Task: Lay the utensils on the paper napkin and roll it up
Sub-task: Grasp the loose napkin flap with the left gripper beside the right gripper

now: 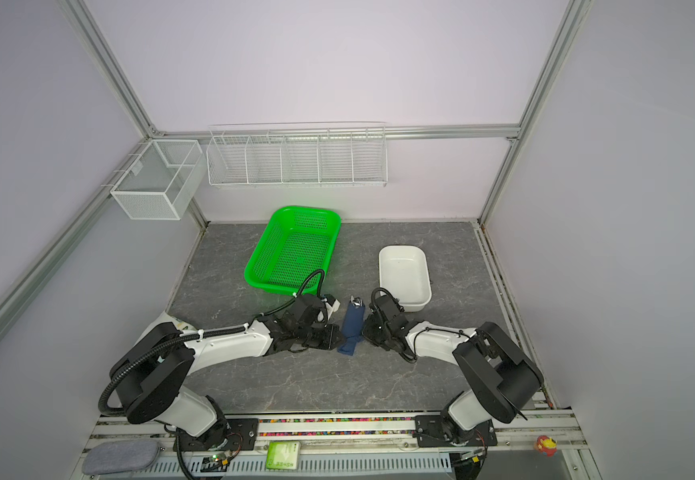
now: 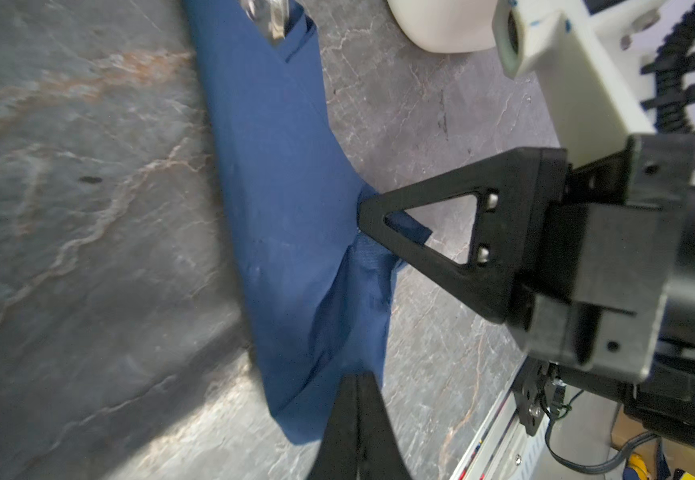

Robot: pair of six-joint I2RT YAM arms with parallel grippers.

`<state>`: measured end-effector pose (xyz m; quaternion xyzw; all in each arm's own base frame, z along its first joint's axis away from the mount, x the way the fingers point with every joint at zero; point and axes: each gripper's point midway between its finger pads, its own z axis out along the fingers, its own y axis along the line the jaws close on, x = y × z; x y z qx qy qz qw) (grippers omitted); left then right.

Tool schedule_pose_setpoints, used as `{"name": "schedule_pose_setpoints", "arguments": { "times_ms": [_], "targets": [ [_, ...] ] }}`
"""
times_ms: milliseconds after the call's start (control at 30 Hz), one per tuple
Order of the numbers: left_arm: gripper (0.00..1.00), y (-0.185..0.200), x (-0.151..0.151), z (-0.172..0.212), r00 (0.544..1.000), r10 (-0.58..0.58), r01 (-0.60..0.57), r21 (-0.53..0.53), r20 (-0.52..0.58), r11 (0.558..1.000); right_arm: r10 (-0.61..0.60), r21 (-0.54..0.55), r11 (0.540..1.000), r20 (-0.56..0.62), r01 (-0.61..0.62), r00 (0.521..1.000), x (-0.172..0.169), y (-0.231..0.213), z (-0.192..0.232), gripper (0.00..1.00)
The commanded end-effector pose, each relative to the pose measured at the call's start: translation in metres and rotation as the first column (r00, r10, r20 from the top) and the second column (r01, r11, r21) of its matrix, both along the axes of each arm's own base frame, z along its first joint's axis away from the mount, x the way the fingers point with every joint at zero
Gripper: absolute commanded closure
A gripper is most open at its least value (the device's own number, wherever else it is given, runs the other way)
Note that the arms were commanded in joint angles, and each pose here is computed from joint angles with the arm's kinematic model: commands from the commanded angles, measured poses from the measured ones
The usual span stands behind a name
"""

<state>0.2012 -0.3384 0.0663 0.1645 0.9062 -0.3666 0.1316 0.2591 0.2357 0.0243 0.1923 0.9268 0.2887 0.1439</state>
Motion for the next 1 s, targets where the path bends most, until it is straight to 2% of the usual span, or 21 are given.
{"name": "schedule_pose_setpoints", "arguments": {
  "times_ms": [0,500,600,867,967],
  "targets": [
    [0.96,0.000,-0.009,-0.012,0.999,-0.037,0.037,-0.004,-0.039,0.999,-0.015,-0.020,1.000,-0.010,0.015,1.000,-0.001,-0.006,-0.006,0.94],
    [0.95,0.014,-0.020,-0.048,0.995,-0.050,0.057,0.088,-0.083,0.995,-0.009,-0.021,1.000,-0.013,0.009,1.000,0.001,-0.004,-0.008,0.94],
    [0.89,0.015,-0.019,-0.037,0.997,-0.045,0.049,0.066,-0.058,0.997,-0.004,-0.025,1.000,-0.015,0.003,1.000,0.002,-0.003,-0.009,0.94],
    [0.60,0.014,0.001,0.004,0.999,0.022,-0.023,0.020,0.032,1.000,0.024,-0.046,0.999,-0.010,-0.025,1.000,0.003,-0.002,-0.009,0.94],
    [0.56,0.009,0.009,0.006,0.999,0.029,-0.030,0.027,0.032,0.999,0.028,-0.062,0.998,-0.014,-0.029,1.000,0.002,-0.005,-0.011,0.94]
  ]
}}
